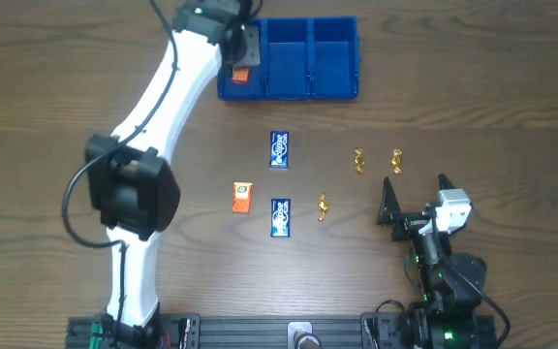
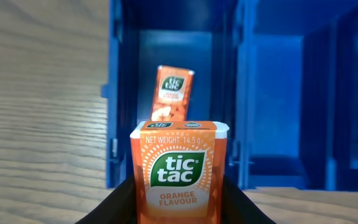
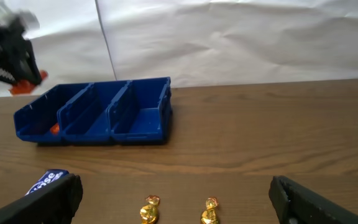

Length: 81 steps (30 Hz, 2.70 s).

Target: Sort Candies Into Trays

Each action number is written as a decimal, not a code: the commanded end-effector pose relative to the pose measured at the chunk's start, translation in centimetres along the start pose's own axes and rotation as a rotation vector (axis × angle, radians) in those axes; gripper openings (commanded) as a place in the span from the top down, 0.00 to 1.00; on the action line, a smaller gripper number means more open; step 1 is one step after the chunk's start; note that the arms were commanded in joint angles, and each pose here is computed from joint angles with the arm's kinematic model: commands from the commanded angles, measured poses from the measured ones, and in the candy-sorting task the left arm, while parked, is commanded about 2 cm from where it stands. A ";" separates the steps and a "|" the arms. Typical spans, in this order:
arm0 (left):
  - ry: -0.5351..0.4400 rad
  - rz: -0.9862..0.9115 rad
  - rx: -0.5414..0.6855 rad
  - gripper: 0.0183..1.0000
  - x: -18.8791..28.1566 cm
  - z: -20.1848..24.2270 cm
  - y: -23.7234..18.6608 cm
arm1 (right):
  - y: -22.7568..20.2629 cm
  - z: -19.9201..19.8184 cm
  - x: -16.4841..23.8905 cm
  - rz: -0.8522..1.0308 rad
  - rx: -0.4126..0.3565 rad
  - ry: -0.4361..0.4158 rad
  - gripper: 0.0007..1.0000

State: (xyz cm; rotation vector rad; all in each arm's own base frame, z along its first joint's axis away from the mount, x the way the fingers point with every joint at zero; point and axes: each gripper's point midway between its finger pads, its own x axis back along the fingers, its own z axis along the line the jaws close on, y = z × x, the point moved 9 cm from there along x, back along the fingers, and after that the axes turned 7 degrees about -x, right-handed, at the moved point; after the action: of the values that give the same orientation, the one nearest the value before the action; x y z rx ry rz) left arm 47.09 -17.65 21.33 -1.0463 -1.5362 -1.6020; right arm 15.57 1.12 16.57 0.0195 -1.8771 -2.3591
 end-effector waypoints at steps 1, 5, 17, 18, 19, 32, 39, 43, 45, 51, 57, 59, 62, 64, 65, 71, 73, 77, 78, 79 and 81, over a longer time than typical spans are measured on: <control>-0.005 -0.027 -0.013 0.65 -0.1 0.1 0.8 | -0.2 0.1 0.0 0.004 0.001 0.006 0.00; -0.007 -0.041 -0.009 0.61 -0.1 0.2 1.1 | -0.2 0.1 0.0 0.004 0.001 0.006 0.00; 0.049 -0.086 -0.058 0.31 5.2 -1.6 0.2 | -0.1 0.1 0.0 0.004 0.001 0.006 0.00; 0.066 -0.086 -0.081 0.31 6.6 -2.3 -0.5 | -0.1 0.1 0.0 0.004 0.001 0.006 0.00; 0.088 -0.093 -0.093 0.32 8.0 -3.0 -1.3 | -0.1 0.1 0.0 0.004 0.001 0.006 0.00; 0.026 -0.058 -0.088 0.24 12.3 -5.1 -18.2 | -0.1 0.1 0.0 0.004 0.001 0.006 0.00; 0.024 0.086 -0.059 0.25 5.8 -3.0 -24.6 | -0.1 0.1 0.0 0.004 0.001 0.006 0.00; -0.001 0.119 -0.025 0.25 3.5 -2.0 -26.7 | -0.2 0.1 0.0 0.004 0.001 0.006 0.00; -0.007 0.123 -0.013 0.25 2.7 -1.6 -27.3 | -0.1 0.1 0.0 0.004 0.001 0.006 0.00; -0.012 0.138 -0.012 0.25 1.0 -1.5 -27.6 | -0.2 0.1 0.0 0.004 0.001 0.006 0.00; 0.003 0.169 -0.018 0.28 -0.2 -1.6 -28.1 | -0.1 0.1 0.0 0.004 0.001 0.006 0.00; 0.003 0.170 -0.019 0.33 -0.5 -1.7 -28.2 | -0.1 0.1 0.0 0.004 0.001 0.006 0.00; 0.002 0.167 -0.018 0.45 -0.7 -1.7 -28.1 | -0.1 0.1 0.0 0.004 0.001 0.006 0.00; -0.001 0.163 -0.017 0.50 -0.8 -1.8 -28.1 | -0.1 0.1 0.0 0.004 0.001 0.006 0.00; -0.002 0.161 -0.016 0.52 -0.9 -1.8 -28.1 | -0.1 0.1 0.0 0.004 0.001 0.006 0.00; -0.003 0.160 -0.009 0.67 -1.1 -1.9 -28.1 | -0.2 0.1 0.0 0.004 0.001 0.006 0.00; -0.003 0.159 0.002 0.70 -1.0 -1.9 -28.0 | -0.1 0.1 0.0 0.004 0.001 0.006 0.00; -0.012 0.141 0.013 0.72 -0.6 -2.3 -27.3 | -0.1 0.1 0.0 0.004 0.001 0.006 0.00; -0.011 0.131 0.015 0.71 -0.2 -2.4 -26.8 | -0.1 0.1 0.0 0.004 0.000 0.006 0.00; -0.009 0.114 0.017 0.71 0.4 -2.5 -26.1 | -0.1 0.1 0.0 0.004 0.001 0.006 0.00; 0.023 0.062 0.022 0.71 2.4 -2.6 -23.8 | -0.2 0.1 0.0 0.004 0.001 0.006 0.00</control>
State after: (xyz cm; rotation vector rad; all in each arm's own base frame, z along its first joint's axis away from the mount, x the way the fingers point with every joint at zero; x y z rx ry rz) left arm 22.53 -17.62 8.70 -1.1488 -1.4120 -1.5039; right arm 15.57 1.12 16.57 0.0195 -1.8771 -2.3591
